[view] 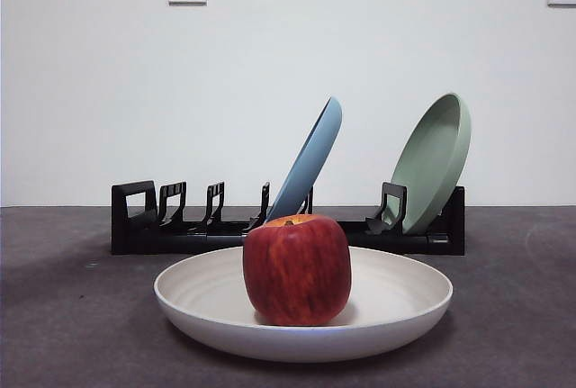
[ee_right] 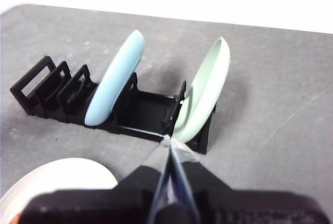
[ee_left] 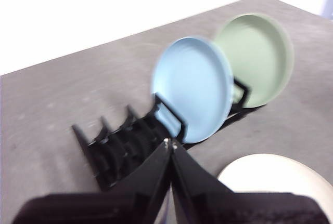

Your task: Take the yellow plate from the plate rack,put the plate on the table,take the apple from the table,put the apple in the plate

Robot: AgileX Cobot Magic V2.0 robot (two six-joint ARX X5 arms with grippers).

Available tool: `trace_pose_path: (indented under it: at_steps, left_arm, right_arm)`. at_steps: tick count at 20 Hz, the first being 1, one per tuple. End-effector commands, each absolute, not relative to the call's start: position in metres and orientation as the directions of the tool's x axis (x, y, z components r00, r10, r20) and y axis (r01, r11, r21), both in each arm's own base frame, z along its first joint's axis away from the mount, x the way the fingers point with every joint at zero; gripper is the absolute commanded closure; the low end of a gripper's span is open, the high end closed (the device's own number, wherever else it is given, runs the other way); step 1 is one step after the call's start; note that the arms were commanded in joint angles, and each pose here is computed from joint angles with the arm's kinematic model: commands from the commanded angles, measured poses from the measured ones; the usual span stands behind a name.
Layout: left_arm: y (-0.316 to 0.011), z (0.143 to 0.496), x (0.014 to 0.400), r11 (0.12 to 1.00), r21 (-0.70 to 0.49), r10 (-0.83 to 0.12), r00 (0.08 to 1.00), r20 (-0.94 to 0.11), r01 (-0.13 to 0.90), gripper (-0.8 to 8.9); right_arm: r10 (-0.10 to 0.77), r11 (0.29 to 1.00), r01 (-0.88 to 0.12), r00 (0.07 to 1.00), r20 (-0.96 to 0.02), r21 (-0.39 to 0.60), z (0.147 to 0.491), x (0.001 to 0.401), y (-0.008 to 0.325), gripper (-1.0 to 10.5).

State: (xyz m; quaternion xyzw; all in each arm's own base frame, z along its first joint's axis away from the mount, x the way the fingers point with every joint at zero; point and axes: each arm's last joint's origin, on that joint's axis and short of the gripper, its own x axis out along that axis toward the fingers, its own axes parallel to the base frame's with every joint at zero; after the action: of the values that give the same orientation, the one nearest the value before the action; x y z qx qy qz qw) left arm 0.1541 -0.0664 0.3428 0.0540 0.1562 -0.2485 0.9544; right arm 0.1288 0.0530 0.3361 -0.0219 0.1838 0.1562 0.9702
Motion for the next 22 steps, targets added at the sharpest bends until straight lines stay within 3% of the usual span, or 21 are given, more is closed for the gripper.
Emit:
trace_pose_path:
  at_steps: [1,4,8,12,15,22]
  left_arm:
    - [-0.063,0.312,0.147,0.882,-0.016,-0.453,0.840,-0.298,0.470,8.22]
    - [-0.060,0.272,0.140,0.887,-0.057,-0.456,0.850,-0.263,0.458,8.22]
    - [-0.058,0.250,0.134,0.888,-0.077,-0.456,0.843,-0.286,0.454,8.22]
    - [-0.057,0.247,0.133,0.888,-0.077,-0.454,0.841,-0.293,0.453,8.22]
    - [-0.057,0.244,0.133,0.891,-0.124,-0.452,0.833,-0.320,0.437,8.16]
    - [-0.057,0.238,0.131,0.895,-0.137,-0.443,0.810,-0.384,0.424,8.16]
  right_arm:
    - [0.298,0.954,-0.290,0.883,-0.363,0.079,0.306,0.126,0.052,9.5]
    - [0.317,0.948,-0.285,0.880,-0.354,0.141,0.265,0.123,0.054,9.6]
    - [0.336,0.942,-0.298,0.866,-0.371,0.158,0.238,0.123,0.058,9.5]
    - [0.325,0.945,-0.284,0.856,-0.401,0.159,0.233,0.127,0.060,9.5]
    - [0.324,0.943,-0.253,0.848,-0.418,0.217,0.231,0.129,0.061,9.5]
    - [0.322,0.944,-0.251,0.843,-0.431,0.214,0.229,0.129,0.061,9.5]
